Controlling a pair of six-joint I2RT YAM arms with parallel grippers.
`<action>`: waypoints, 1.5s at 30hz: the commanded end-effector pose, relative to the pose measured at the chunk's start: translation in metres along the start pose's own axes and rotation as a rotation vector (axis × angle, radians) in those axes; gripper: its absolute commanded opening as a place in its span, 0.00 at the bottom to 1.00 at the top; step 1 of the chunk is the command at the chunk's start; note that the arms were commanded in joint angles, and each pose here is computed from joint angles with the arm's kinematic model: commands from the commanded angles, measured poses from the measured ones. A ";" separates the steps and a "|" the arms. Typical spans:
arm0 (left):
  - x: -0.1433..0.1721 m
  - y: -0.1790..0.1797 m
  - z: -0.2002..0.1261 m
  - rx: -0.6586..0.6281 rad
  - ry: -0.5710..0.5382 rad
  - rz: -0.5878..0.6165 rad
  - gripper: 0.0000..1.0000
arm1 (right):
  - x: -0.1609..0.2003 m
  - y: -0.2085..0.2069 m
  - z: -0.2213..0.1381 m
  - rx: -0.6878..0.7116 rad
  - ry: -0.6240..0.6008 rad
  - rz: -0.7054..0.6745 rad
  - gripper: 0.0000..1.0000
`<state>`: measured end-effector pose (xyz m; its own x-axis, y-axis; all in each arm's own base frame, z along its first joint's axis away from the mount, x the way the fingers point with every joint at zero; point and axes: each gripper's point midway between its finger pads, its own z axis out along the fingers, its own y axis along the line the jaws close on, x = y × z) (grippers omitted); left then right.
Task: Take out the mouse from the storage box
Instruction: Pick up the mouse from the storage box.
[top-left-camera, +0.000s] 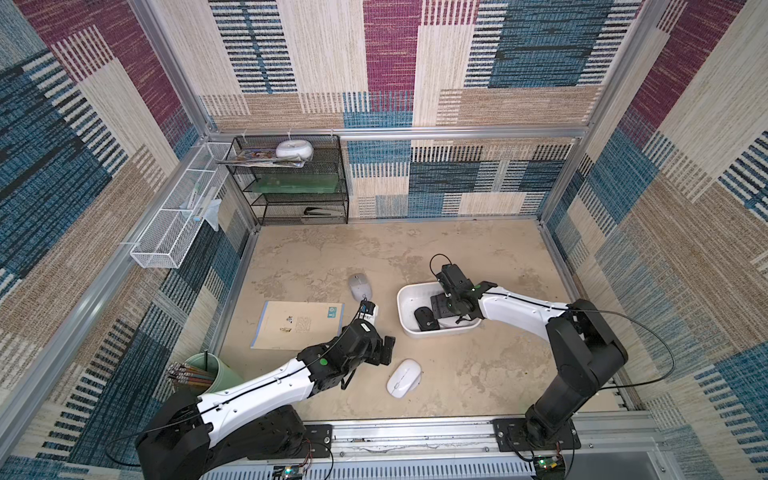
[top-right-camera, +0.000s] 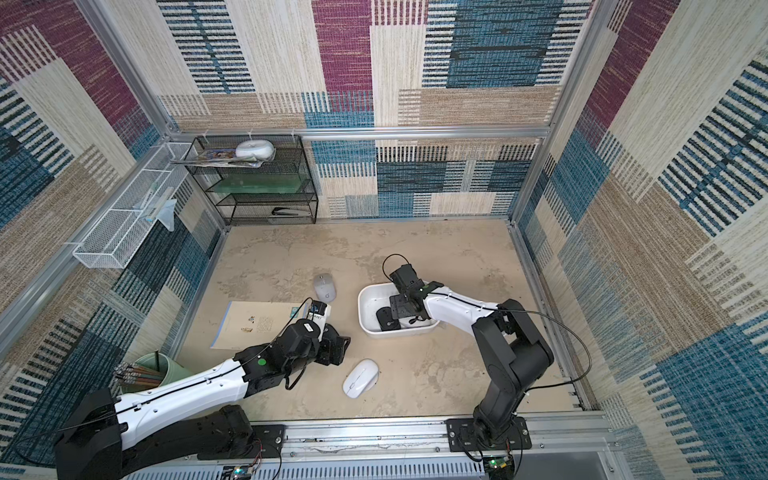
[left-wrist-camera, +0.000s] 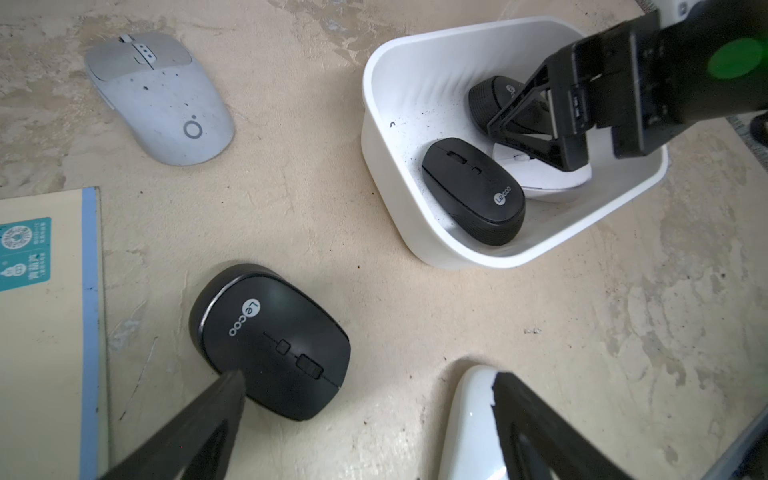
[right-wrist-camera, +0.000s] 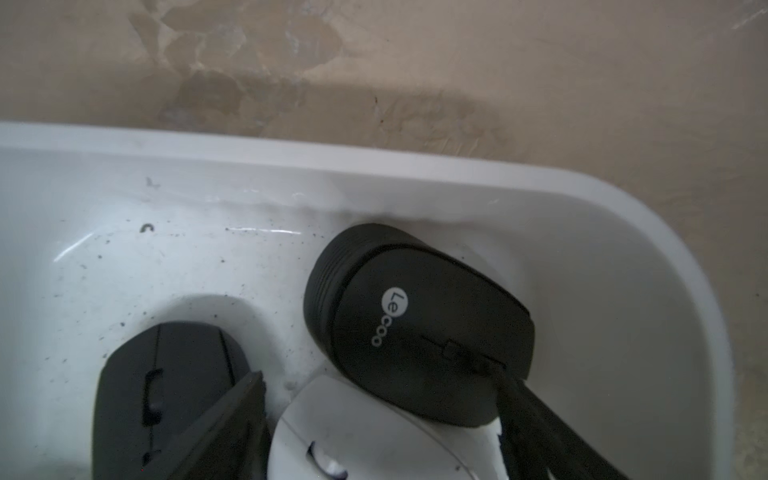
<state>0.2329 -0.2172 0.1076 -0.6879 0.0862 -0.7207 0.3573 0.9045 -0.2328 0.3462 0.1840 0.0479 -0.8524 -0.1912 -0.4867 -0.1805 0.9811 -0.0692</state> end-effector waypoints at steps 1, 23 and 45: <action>-0.003 -0.003 0.002 0.016 -0.009 -0.009 0.97 | 0.008 0.000 0.009 0.018 0.035 -0.016 0.88; -0.006 0.001 0.004 0.012 -0.027 -0.002 0.98 | -0.012 0.042 -0.018 -0.152 -0.077 -0.169 0.91; -0.007 0.001 0.001 0.036 -0.044 0.021 0.99 | -0.017 0.046 0.024 -0.201 -0.034 -0.311 0.88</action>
<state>0.2374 -0.2140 0.1080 -0.6644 0.0868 -0.7423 0.3785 0.8955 -0.2342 0.3711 0.2369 0.0419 -0.7118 -0.4541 -0.5358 -0.5116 0.8579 -0.0475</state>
